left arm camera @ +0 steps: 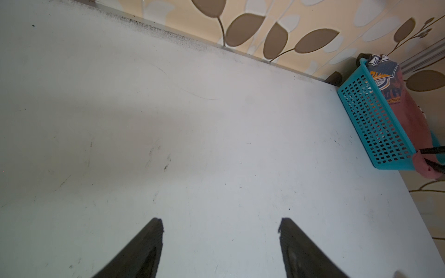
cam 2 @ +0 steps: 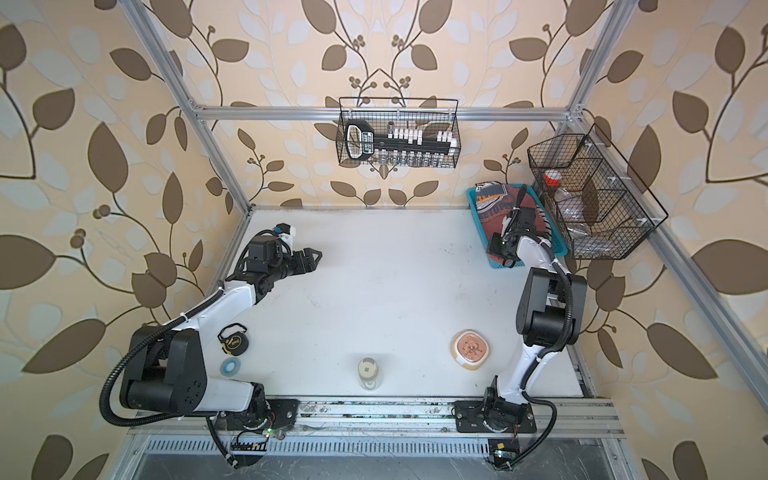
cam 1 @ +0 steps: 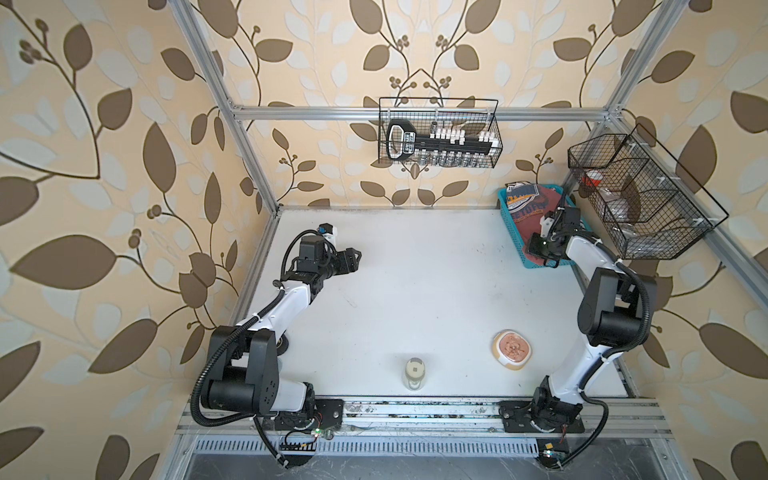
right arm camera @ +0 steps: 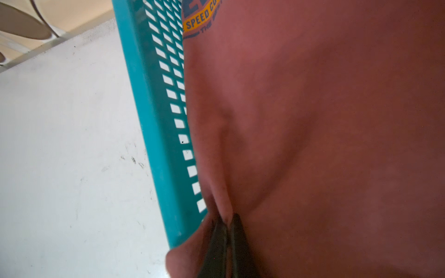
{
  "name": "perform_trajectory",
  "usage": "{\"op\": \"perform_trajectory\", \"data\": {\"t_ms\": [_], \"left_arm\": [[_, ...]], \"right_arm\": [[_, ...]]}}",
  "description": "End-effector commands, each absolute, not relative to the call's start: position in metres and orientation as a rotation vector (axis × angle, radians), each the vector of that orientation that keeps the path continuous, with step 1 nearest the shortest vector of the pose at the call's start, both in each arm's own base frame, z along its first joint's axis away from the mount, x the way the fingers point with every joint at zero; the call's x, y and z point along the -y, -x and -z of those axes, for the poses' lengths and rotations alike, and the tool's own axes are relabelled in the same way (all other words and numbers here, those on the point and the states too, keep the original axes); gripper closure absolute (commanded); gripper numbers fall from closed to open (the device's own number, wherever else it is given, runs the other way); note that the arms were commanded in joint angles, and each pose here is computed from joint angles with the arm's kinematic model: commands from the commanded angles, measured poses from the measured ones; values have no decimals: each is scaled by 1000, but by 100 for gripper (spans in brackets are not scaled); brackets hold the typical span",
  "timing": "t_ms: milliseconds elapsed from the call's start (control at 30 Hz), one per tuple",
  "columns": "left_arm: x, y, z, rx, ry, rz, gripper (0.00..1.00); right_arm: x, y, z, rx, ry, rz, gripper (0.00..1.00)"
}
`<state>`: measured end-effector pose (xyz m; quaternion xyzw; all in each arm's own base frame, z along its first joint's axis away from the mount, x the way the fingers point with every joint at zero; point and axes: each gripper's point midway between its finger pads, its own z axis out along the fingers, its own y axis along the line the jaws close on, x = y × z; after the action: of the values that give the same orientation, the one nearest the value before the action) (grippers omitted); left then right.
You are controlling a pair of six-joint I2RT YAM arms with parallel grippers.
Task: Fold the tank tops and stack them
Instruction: 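Lower the right gripper into the basket and grasp the dark-pink tank top, then lift the tank top out with the right gripper and drop it on the table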
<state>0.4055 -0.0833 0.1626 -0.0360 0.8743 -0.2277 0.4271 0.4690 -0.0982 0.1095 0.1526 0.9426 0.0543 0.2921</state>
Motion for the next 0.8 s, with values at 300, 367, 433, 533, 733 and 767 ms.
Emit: {"op": "perform_trajectory", "data": {"t_ms": [300, 367, 433, 533, 733, 767], "left_arm": [[95, -408, -199, -2105, 39, 620, 22], [95, -408, -200, -2101, 39, 620, 22], [95, -407, -201, -2097, 40, 623, 22], [96, -406, -206, -2083, 40, 631, 22], [97, -402, -213, -2065, 39, 637, 22], [97, -401, -214, -2061, 37, 638, 22]], "right_arm": [[93, -466, -213, -2283, -332, -144, 100], [90, -463, -234, -2234, -317, -143, 100], [86, -458, -258, -2175, -295, -157, 100], [72, -452, -302, -2057, -244, -211, 100], [37, -426, -428, -1746, -83, -248, 100], [31, -419, -448, -1695, -63, -257, 100]]}}
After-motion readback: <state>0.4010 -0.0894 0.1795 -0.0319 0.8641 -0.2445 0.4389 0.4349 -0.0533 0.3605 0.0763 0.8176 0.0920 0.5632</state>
